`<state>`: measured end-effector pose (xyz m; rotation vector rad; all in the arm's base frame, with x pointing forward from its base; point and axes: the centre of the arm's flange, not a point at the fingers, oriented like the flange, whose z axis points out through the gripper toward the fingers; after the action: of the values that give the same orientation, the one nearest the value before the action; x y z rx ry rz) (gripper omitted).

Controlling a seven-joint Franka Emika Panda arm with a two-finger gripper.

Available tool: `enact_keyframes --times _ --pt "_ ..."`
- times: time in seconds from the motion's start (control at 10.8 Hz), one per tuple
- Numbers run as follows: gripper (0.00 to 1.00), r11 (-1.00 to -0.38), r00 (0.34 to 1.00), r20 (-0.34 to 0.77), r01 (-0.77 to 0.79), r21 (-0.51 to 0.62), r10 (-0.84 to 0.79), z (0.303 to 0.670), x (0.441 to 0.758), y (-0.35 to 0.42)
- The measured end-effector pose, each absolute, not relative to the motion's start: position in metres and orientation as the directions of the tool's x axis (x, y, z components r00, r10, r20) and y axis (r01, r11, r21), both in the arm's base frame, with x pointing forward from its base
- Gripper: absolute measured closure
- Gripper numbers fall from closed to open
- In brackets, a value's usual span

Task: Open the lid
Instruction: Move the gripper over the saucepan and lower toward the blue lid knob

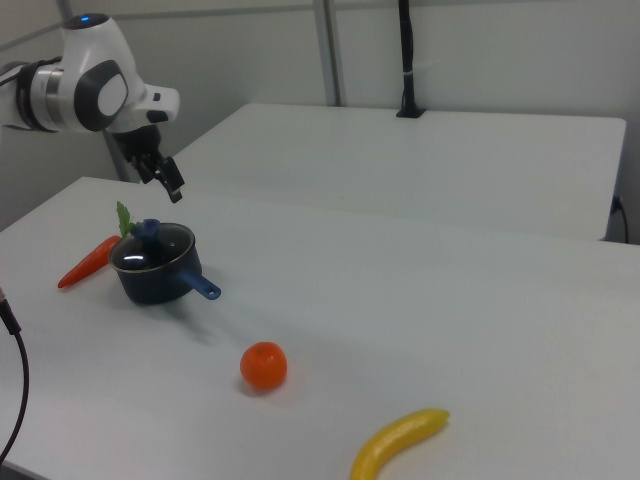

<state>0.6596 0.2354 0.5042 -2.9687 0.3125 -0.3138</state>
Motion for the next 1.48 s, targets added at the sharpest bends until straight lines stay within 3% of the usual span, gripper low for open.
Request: enact_keyframes --times 1.01,1.29,1.48 --pt "0.0 -0.987 0.983 0.118 -0.13 -0.098 -0.142 0.433 0.652 0.297" --pt "0.04 -0.987 0.984 0.109 -0.132 -0.09 -0.141 0.424 0.653 0.297" --pt "0.11 -0.989 0.985 0.112 -0.124 -0.077 -0.132 0.421 0.653 0.299"
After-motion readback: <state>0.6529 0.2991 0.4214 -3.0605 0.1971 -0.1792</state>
